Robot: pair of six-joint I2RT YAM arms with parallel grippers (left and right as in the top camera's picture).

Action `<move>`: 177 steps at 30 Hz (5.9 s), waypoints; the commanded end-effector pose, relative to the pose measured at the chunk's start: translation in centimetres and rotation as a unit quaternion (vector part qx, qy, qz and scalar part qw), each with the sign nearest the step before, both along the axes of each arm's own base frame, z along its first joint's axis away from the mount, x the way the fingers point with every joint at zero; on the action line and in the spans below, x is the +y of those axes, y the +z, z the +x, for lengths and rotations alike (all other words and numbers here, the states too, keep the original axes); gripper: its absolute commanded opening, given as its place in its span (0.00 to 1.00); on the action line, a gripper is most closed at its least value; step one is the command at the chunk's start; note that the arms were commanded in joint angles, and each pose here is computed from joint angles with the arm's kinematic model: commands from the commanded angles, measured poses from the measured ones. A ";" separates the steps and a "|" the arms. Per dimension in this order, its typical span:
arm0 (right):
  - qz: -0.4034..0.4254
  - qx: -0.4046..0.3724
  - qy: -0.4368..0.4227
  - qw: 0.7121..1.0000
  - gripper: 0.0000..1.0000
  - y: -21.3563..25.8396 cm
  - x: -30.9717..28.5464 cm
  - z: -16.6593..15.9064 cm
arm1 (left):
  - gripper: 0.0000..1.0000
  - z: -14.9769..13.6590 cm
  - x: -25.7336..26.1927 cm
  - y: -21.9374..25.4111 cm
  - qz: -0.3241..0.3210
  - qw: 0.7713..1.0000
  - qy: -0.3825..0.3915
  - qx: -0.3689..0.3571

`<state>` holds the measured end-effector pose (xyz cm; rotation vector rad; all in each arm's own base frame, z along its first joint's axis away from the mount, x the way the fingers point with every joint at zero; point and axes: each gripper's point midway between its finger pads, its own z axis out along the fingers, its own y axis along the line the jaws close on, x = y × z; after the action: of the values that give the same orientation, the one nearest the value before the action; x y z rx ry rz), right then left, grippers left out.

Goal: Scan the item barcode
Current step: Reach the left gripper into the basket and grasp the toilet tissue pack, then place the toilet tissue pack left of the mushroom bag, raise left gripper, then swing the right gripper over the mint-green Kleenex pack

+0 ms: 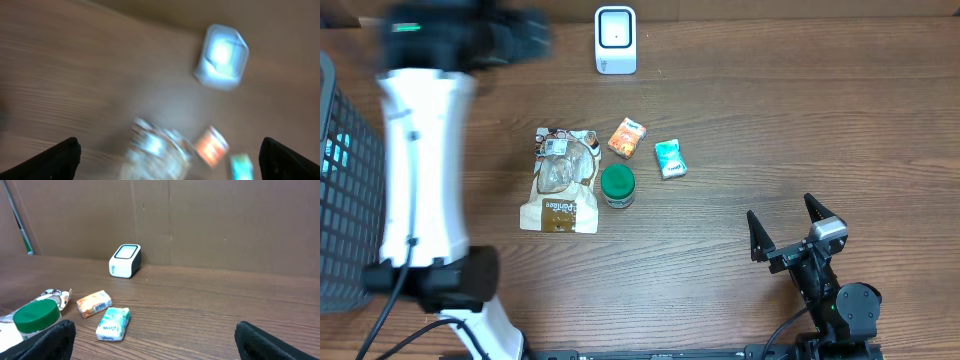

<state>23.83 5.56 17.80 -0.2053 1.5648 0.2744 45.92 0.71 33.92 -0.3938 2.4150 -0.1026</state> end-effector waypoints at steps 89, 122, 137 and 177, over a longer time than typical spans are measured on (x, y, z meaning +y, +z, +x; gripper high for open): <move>0.001 0.000 0.000 1.000 1.00 -0.2 0.0 0.0 | 0.04 -8.5 1.8 -9.0 -0.046 0.988 0.038 0.145; 0.001 0.000 0.000 1.000 1.00 -0.2 0.0 0.0 | 1.00 -6.2 -1.1 -16.0 -0.131 0.974 0.095 0.158; 0.048 -0.043 0.085 0.994 1.00 4.0 2.6 -1.6 | 1.00 -6.4 -3.4 -0.4 -0.061 0.989 -0.128 0.028; 0.090 0.536 0.104 0.833 0.72 -2.1 10.9 15.0 | 1.00 -6.5 4.9 -1.1 -0.007 0.999 -0.010 0.040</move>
<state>37.24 16.72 17.38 -0.2155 2.5587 0.9270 39.66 4.10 32.17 -0.3677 2.5193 -0.1318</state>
